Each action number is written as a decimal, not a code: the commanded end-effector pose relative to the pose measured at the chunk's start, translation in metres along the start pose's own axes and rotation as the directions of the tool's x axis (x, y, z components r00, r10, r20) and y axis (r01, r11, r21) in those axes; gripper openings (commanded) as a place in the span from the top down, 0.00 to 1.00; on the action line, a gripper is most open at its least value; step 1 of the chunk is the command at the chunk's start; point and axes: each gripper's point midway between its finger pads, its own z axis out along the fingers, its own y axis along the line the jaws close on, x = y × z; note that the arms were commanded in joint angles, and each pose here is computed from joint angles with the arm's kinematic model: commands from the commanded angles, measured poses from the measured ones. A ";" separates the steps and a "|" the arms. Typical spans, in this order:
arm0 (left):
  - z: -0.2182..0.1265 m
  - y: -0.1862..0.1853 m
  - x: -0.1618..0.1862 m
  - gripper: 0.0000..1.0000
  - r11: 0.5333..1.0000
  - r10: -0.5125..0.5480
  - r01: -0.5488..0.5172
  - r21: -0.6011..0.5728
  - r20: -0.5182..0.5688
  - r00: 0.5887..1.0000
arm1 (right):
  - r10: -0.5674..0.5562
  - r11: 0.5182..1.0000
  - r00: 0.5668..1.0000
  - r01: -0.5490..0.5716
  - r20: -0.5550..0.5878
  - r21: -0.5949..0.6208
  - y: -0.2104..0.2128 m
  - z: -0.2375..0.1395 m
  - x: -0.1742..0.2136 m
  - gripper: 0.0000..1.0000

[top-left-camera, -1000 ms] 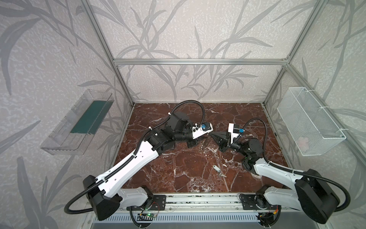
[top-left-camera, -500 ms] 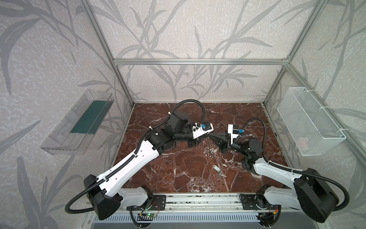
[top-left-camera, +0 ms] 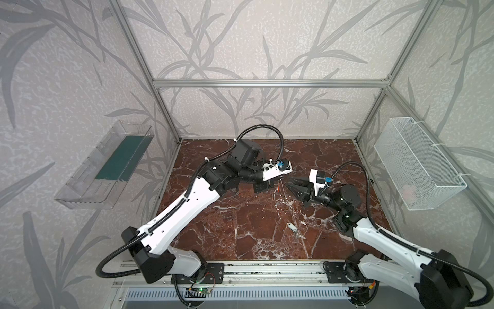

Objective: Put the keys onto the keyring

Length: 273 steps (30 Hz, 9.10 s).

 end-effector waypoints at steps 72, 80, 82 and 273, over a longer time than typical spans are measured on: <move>0.001 -0.010 0.026 0.51 0.964 -0.228 0.253 -0.078 0.242 0.943 | -0.028 0.999 0.998 0.030 0.056 -0.033 0.003 0.016 -0.008 1.00; 0.016 -0.013 0.020 0.55 0.962 -0.242 0.266 -0.058 0.266 0.933 | -0.005 1.000 0.996 0.006 0.089 -0.009 -0.001 0.015 -0.012 1.00; 0.019 -0.012 0.018 0.62 0.961 -0.242 0.267 -0.065 0.264 0.934 | 0.001 1.000 0.996 0.000 0.094 -0.007 -0.001 0.015 -0.012 1.00; 0.105 0.012 0.195 0.67 0.839 -0.513 0.474 -0.268 -0.097 0.853 | -0.586 0.807 0.369 0.186 -0.721 -0.561 -0.009 -0.061 0.302 0.81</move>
